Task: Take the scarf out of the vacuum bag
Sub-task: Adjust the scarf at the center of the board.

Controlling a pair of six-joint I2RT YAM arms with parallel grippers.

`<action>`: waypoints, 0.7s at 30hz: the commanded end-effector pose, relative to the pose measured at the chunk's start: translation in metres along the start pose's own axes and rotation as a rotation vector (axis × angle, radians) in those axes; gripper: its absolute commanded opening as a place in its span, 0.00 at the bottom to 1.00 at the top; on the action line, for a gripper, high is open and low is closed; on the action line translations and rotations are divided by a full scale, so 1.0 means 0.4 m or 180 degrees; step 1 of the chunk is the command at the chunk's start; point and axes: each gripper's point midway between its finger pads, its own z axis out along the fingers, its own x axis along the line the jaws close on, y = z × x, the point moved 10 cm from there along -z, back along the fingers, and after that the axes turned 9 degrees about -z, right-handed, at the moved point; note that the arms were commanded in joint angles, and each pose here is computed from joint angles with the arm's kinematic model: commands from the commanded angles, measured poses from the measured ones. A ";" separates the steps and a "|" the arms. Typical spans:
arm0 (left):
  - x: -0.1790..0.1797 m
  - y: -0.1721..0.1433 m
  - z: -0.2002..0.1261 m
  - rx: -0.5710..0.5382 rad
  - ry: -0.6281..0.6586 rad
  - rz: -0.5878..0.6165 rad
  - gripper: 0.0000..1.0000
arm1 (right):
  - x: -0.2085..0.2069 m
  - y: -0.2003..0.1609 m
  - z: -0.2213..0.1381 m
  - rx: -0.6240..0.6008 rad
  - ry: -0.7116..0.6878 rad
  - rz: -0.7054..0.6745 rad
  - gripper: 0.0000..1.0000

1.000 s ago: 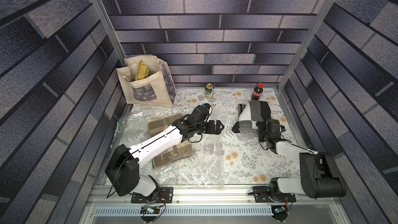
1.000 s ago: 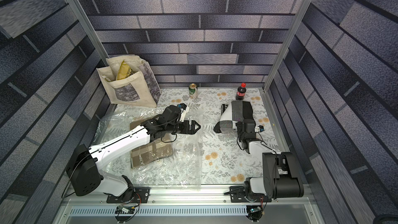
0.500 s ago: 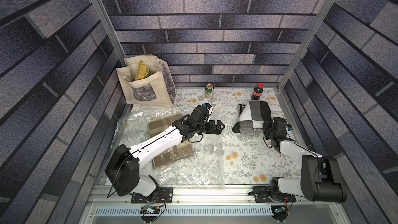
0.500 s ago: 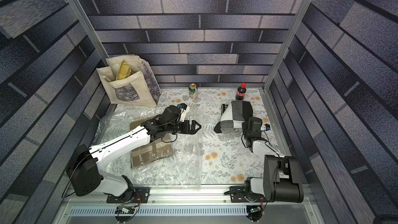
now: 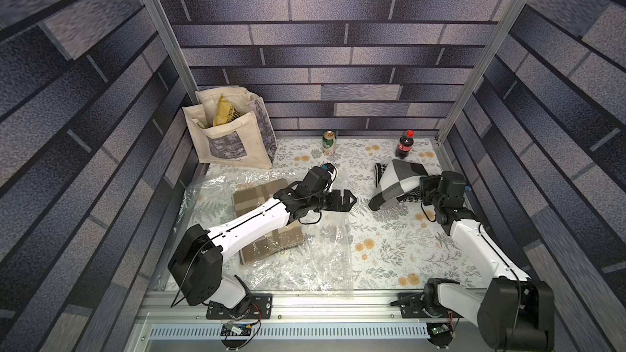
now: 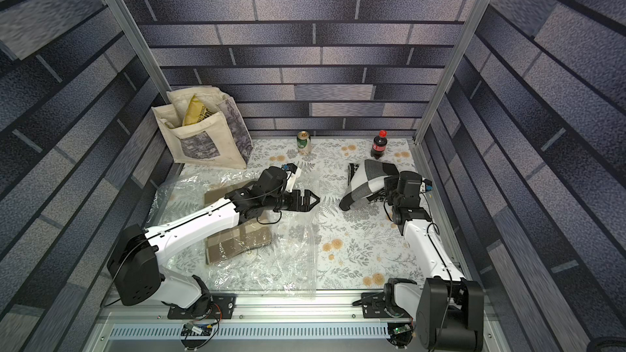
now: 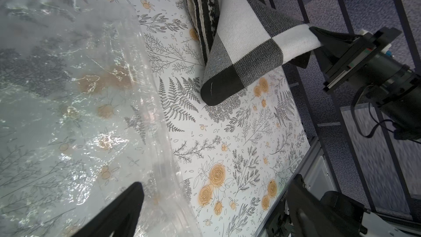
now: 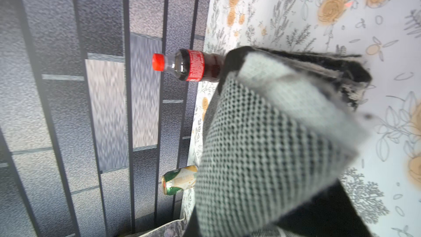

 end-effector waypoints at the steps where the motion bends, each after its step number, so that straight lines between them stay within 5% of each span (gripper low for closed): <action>1: -0.041 -0.004 0.045 0.0069 -0.0194 0.0012 1.00 | 0.032 0.006 -0.024 0.0116 0.0055 0.0040 0.00; 7: -0.108 -0.023 0.159 -0.0049 -0.0236 0.0290 1.00 | 0.064 0.012 -0.039 0.0166 0.0167 0.0059 0.00; 14: -0.245 -0.151 0.276 -0.0772 0.0580 0.2475 1.00 | 0.083 0.015 -0.037 0.0248 0.0211 0.0120 0.00; 21: -0.233 -0.148 0.390 -0.0663 0.1081 0.3134 1.00 | 0.095 0.021 -0.043 0.0320 0.0310 0.0187 0.00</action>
